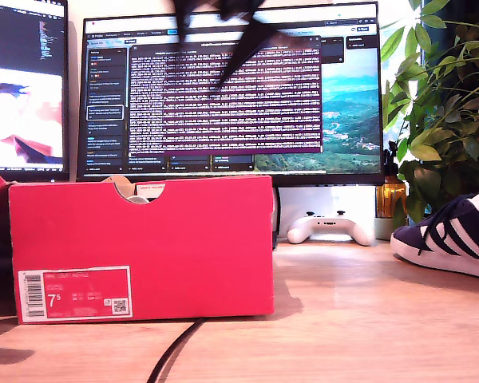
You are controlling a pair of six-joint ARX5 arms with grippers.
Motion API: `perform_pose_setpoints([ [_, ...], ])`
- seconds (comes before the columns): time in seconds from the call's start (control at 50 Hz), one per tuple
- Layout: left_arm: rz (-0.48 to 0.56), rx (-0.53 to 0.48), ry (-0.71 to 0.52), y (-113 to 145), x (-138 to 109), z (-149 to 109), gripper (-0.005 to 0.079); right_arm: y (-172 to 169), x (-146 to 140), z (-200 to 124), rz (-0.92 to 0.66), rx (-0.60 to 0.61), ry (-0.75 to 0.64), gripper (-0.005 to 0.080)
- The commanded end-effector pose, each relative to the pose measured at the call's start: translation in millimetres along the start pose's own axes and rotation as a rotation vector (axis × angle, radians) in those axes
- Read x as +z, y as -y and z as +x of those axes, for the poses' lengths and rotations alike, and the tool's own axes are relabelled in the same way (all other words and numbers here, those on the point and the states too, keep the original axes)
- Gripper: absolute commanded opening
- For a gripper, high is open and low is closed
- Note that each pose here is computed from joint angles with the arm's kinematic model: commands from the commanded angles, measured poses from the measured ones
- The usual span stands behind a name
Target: Pack the blue shoes by picking the first shoe and placing it inside the red shoebox, left side, then picking and rotating the second shoe and placing it in the shoebox
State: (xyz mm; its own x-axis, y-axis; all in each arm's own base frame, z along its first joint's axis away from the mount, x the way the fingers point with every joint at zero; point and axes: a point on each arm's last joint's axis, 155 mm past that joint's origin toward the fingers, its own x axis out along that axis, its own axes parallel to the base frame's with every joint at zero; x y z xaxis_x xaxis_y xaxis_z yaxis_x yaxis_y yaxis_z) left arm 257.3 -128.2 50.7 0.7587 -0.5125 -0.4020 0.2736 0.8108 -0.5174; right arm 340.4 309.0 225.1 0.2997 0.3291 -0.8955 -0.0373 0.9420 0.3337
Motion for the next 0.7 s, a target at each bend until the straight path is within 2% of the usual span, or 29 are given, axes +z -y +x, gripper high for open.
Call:
perform_pose_setpoints([
  [0.0, -0.001, 0.012, -0.031, -5, -13, -1, -0.0021, 16, 11, -8, 0.088, -0.056, 0.049, 0.0327],
  [0.08, -0.008, 0.022, -0.051, -7, -18, -2, -0.0021, 38, 15, -11, 0.176, -0.139, 0.078, 0.0327],
  [0.26, -0.019, 0.04, -0.086, -12, -27, -2, -0.0021, 60, 34, -17, 0.235, -0.233, 0.182, 0.0327],
  [0.6, -0.03, 0.057, -0.119, -16, -35, -4, -0.0021, 86, 51, -25, 0.267, -0.328, 0.275, 0.0328],
  [0.68, -0.034, 0.062, -0.13, -17, -38, -4, -0.0021, 94, 53, -24, 0.29, -0.34, 0.269, 0.0353],
])
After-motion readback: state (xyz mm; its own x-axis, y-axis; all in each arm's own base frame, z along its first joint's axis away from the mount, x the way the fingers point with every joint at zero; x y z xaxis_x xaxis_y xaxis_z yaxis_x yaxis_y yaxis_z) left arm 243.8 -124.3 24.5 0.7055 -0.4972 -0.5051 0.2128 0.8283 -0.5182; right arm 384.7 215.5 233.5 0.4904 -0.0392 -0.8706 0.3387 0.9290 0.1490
